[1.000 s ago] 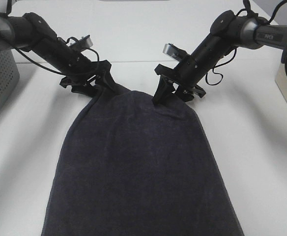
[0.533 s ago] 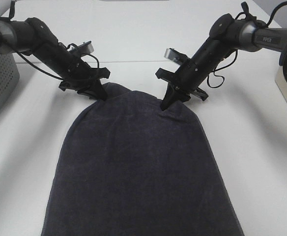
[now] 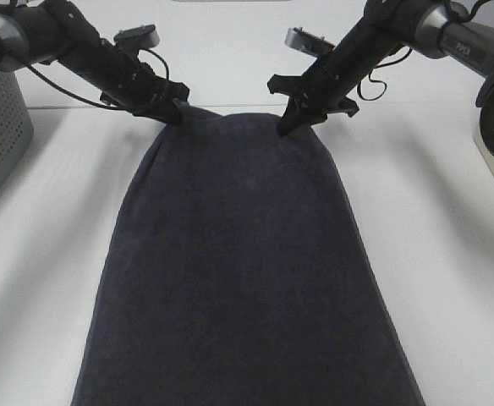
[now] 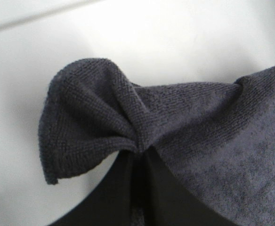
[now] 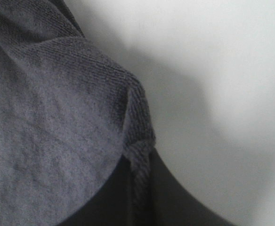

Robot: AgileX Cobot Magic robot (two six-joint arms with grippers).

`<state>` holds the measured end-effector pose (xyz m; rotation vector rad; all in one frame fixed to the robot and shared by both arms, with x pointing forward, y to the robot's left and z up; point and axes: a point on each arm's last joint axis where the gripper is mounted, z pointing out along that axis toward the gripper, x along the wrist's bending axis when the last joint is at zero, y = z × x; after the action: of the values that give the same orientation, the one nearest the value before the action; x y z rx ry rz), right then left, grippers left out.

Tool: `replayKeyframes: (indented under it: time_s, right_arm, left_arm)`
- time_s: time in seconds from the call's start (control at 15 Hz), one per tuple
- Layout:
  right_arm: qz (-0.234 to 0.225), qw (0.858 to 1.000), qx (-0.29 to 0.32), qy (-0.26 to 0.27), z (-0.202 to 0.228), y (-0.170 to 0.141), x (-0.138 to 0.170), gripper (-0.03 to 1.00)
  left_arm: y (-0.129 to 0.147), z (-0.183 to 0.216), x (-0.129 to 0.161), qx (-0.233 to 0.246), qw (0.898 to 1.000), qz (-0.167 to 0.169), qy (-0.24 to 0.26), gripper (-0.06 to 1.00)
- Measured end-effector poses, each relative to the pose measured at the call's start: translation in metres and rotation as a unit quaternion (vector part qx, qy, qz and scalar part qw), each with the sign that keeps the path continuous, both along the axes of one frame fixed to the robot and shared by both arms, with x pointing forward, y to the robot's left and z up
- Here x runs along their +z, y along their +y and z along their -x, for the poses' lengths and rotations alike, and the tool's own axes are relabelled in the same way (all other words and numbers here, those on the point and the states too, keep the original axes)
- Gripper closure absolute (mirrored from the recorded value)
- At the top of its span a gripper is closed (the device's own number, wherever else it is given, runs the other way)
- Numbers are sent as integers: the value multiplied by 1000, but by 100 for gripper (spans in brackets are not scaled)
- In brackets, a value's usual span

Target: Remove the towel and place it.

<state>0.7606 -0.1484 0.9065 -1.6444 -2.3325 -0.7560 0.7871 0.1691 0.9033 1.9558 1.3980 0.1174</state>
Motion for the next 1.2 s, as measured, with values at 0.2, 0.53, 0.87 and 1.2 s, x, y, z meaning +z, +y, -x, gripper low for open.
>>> replayKeyframes:
  time_s: [0.2,0.53,0.87,1.2]
  right_arm:
    - [-9,998,-24,-64,-12,0,13,94]
    - [-7,991,-53,-119,-23,-1,17,94]
    - [-2,988,-64,-140,-28,-3,12,94]
    - [4,984,-82,-156,-35,-4,-11,94]
  left_arm:
    - [2,-9,11,15,999,-7,-49,91]
    - [4,-16,17,11,993,-24,-114,91]
    - [4,-22,21,12,985,-26,-168,91]
    - [-3,-27,-12,15,982,-43,-182,91]
